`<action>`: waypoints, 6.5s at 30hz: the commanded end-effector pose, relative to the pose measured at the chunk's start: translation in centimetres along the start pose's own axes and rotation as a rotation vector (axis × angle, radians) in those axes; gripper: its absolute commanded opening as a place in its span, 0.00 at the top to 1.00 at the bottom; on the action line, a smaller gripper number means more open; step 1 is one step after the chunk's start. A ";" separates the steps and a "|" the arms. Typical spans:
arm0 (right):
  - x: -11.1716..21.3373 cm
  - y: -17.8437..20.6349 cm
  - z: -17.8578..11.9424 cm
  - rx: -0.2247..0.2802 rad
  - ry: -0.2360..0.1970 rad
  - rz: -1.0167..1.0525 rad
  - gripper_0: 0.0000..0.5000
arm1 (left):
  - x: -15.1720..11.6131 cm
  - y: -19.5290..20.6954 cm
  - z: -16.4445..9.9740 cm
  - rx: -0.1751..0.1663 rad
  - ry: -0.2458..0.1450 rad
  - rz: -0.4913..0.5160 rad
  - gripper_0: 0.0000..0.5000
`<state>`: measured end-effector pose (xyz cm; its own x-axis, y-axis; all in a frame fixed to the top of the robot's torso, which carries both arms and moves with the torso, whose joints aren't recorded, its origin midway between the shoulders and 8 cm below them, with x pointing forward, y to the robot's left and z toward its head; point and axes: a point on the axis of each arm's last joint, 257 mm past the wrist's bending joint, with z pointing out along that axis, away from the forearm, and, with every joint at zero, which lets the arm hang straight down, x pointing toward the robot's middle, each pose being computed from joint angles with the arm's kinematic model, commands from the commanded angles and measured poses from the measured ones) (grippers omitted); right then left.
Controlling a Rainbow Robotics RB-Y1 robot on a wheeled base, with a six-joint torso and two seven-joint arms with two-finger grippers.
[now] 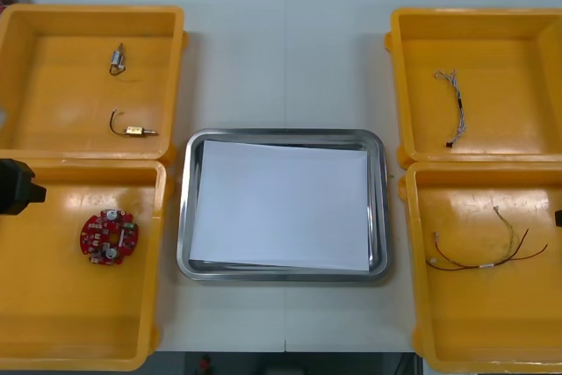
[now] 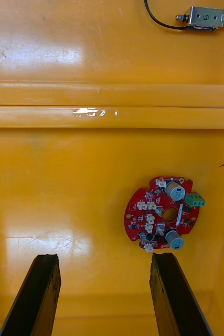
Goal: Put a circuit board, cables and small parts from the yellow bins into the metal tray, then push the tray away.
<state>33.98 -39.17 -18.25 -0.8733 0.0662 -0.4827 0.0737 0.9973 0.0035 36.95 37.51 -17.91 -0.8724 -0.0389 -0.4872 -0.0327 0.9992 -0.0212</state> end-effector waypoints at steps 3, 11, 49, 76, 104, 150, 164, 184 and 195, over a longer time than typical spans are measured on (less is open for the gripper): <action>0.4 0.4 -0.1 0.005 0.000 0.038 0.00 | -0.2 1.0 -1.1 -0.044 -0.014 0.017 0.00; 0.4 0.4 -0.1 0.005 0.000 0.038 0.00 | -0.2 1.0 -1.1 -0.044 -0.014 0.017 0.00; 0.4 0.4 -0.1 0.005 0.000 0.038 0.00 | -0.2 1.0 -1.1 -0.044 -0.014 0.017 0.00; 0.4 0.4 -0.1 0.005 0.000 0.038 0.00 | -0.2 1.0 -1.1 -0.044 -0.014 0.017 0.00; 0.7 2.0 -1.5 0.002 -0.059 0.213 0.00 | 4.6 -4.7 1.2 -0.046 0.091 0.100 0.00; 8.0 6.9 7.1 -0.012 0.170 0.930 0.00 | 8.6 -7.6 10.6 -0.093 0.104 0.090 0.00; 7.2 7.1 10.5 0.004 0.157 0.960 0.00 | 9.4 -7.5 10.9 -0.115 0.121 0.112 0.00; 5.7 7.9 12.8 0.018 0.136 1.096 0.00 | 10.0 -5.8 11.0 -0.151 0.124 0.160 1.00; 6.4 8.0 13.5 0.039 0.158 1.146 0.00 | 6.9 -4.9 5.5 -0.137 0.124 0.141 1.00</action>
<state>35.02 -32.38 -33.13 -0.3597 0.9251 -0.1215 0.8651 0.3795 0.3279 33.33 31.16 -29.87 -0.9388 0.1281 -0.3197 0.0820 0.9847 0.1538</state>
